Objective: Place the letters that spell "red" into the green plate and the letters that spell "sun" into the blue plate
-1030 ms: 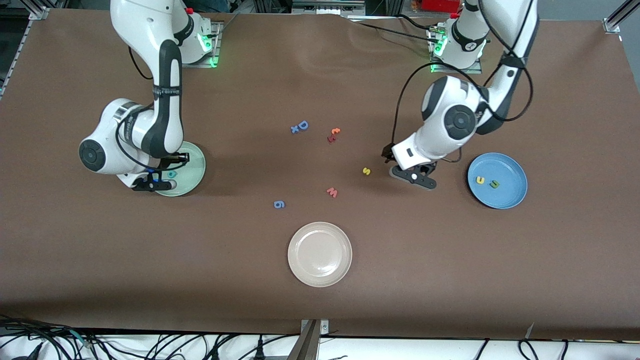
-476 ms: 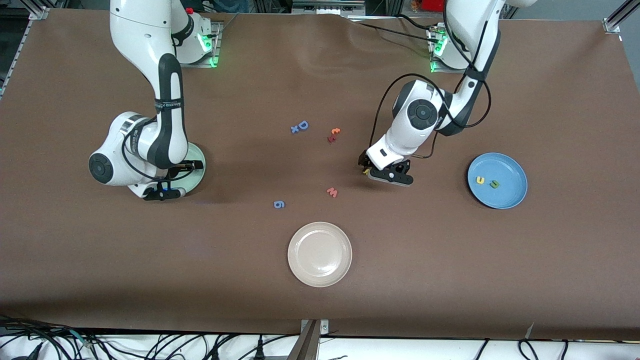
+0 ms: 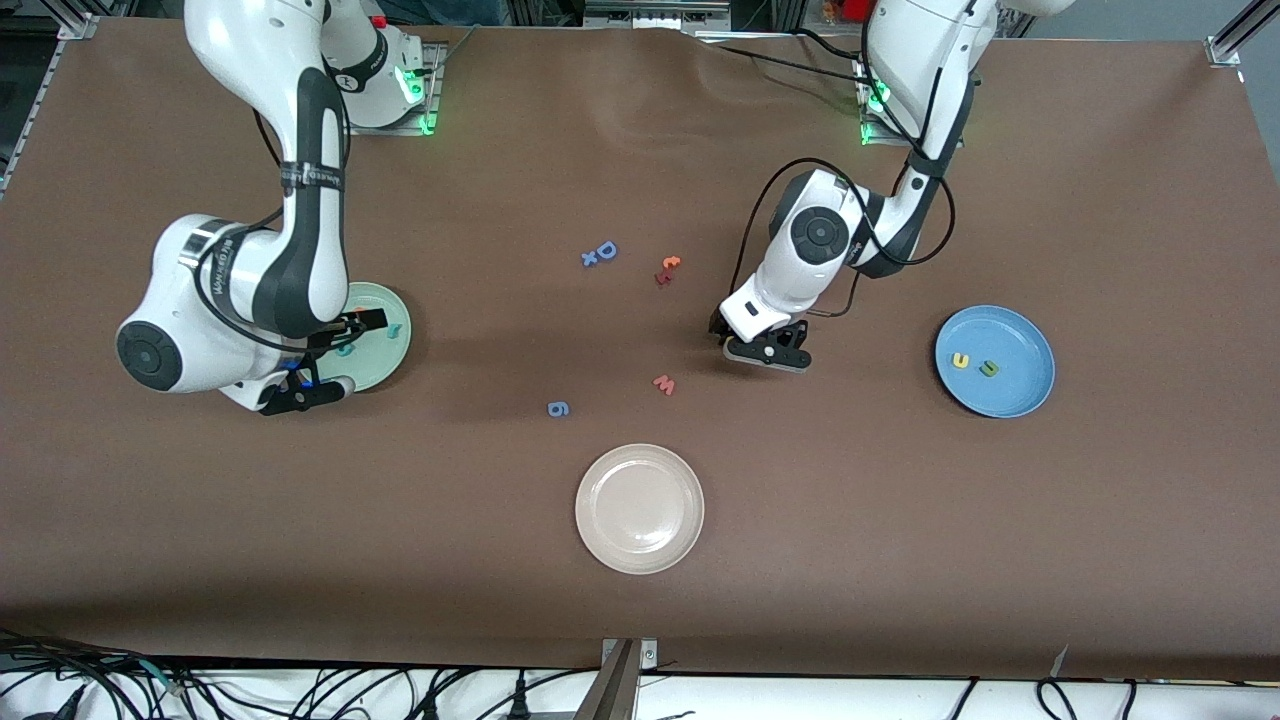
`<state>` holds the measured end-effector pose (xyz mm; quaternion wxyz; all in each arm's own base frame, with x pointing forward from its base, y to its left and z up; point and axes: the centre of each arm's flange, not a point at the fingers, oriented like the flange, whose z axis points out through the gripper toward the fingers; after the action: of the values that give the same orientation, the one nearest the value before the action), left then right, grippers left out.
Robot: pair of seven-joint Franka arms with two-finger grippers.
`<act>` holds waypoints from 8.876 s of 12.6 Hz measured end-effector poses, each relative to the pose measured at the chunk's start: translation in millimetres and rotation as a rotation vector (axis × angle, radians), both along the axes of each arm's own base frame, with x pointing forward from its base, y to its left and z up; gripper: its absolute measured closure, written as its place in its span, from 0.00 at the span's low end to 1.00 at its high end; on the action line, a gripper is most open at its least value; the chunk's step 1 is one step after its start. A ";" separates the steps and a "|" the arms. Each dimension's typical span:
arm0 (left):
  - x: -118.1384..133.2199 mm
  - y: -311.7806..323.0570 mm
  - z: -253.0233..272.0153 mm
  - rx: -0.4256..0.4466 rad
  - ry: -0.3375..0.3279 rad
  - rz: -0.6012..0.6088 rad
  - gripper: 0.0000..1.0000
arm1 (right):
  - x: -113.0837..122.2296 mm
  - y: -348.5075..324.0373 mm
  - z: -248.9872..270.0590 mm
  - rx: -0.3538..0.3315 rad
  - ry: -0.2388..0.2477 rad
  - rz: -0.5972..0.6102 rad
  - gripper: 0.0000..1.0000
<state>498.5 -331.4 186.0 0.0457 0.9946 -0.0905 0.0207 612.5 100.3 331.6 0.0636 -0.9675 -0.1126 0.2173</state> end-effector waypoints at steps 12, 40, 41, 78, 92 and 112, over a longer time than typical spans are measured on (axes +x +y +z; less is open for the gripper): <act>-16.5 -22.5 -18.0 0.057 -0.008 -0.118 0.53 | -5.5 95.4 75.5 -0.234 -0.110 -0.013 0.00; 45.5 363.7 16.6 0.058 0.211 -0.573 0.66 | -82.4 -86.2 282.0 -0.141 -0.406 -0.226 0.00; 46.1 364.6 17.1 0.059 0.208 -0.572 0.56 | -81.5 -85.9 281.3 -0.141 -0.406 -0.225 0.00; 115.7 325.5 404.0 0.006 -0.022 0.112 0.00 | -60.3 -95.1 263.9 -0.124 -0.421 -0.257 0.00; 112.4 301.3 409.0 0.062 0.012 0.109 0.00 | -60.5 -89.6 264.1 -0.126 -0.422 -0.245 0.00; 89.9 296.9 456.2 0.026 -0.053 0.109 0.00 | -61.3 -74.5 267.6 -0.162 -0.433 -0.294 0.00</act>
<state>588.4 -34.5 642.2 0.0292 0.9977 -0.0374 0.0482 551.2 25.9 599.2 -0.0086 -0.9993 0.0357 0.0024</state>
